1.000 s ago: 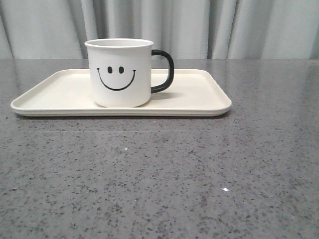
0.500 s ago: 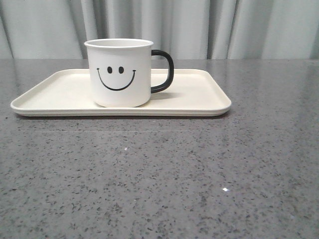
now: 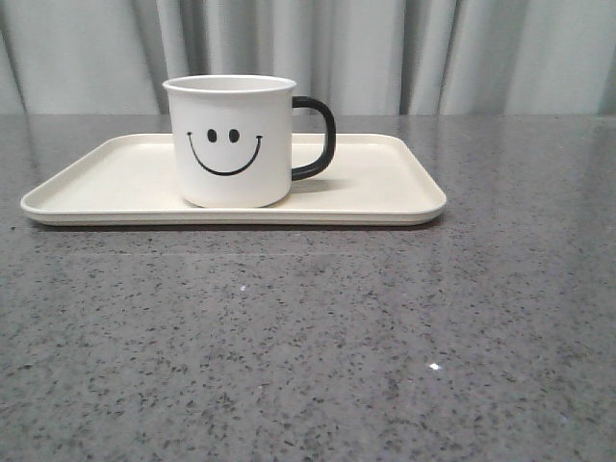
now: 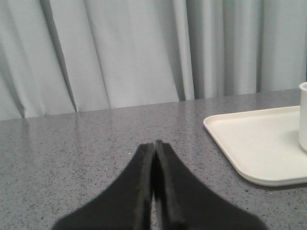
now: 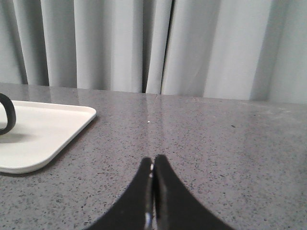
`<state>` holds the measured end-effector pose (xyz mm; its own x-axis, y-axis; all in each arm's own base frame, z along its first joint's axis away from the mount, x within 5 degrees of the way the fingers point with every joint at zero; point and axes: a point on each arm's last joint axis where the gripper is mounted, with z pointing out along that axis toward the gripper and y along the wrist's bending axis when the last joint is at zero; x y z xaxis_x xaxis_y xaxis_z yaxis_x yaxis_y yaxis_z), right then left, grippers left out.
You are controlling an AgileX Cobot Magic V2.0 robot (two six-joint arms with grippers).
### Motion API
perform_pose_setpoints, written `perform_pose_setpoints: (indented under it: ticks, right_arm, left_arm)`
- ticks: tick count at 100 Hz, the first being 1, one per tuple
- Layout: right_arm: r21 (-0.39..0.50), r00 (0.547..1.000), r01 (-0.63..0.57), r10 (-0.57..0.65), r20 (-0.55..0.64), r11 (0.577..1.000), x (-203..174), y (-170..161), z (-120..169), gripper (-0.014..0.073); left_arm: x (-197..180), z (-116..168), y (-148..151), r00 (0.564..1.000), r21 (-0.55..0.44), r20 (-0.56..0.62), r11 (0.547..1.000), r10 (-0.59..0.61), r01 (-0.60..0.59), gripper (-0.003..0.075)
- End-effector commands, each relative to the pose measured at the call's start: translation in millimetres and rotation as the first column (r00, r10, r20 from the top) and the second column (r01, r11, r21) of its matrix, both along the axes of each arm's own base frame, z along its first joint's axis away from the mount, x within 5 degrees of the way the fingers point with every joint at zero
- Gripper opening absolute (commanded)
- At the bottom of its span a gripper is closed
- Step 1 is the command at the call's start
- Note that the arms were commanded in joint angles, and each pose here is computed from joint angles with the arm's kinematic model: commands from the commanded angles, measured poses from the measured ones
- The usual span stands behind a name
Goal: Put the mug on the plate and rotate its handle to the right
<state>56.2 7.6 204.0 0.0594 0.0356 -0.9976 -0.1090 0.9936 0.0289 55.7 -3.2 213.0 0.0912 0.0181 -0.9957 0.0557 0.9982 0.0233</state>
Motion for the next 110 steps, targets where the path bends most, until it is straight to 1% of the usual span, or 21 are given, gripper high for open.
perform_pose_setpoints:
  ticks: [1, 10, 18, 46, 72, 110]
  right_arm:
    - [0.015, 0.999, 0.022, -0.023, 0.047, 1.000, -2.9, -2.3, 9.1, -0.0061]
    - [0.015, 0.999, 0.023, -0.023, 0.022, 1.000, -1.5, -2.3, 0.9, -0.0061]
    - [0.009, 1.000, 0.013, -0.013, 0.024, 1.000, -1.7, -1.3, 1.6, -0.0061]
    - [0.010, 0.999, 0.031, -0.031, 0.025, 0.999, -1.5, -2.9, 1.4, -0.0061]
    - [0.023, 0.999, -0.041, 0.041, 0.016, 0.999, -2.2, 3.5, 0.7, -0.0061]
    - [0.023, 0.999, -0.041, 0.041, 0.016, 0.999, -2.2, 3.5, 0.7, -0.0061]
  left_arm:
    - [-3.3, 6.3, 0.2, 0.995, -0.019, 0.101, 1.000, -0.004, 0.006, -0.0020]
    - [-3.3, 6.3, 0.2, 0.995, -0.019, 0.101, 1.000, -0.004, 0.006, -0.0020]
    - [-3.3, 6.3, 0.2, 0.995, -0.019, 0.101, 1.000, -0.004, 0.006, -0.0020]
    - [-3.3, 6.3, 0.2, 0.995, -0.019, 0.101, 1.000, -0.004, 0.006, -0.0020]
    - [-3.3, 6.3, 0.2, 0.995, -0.019, 0.101, 1.000, -0.004, 0.006, -0.0020]
    - [-3.3, 6.3, 0.2, 0.995, -0.019, 0.101, 1.000, -0.004, 0.006, -0.0020]
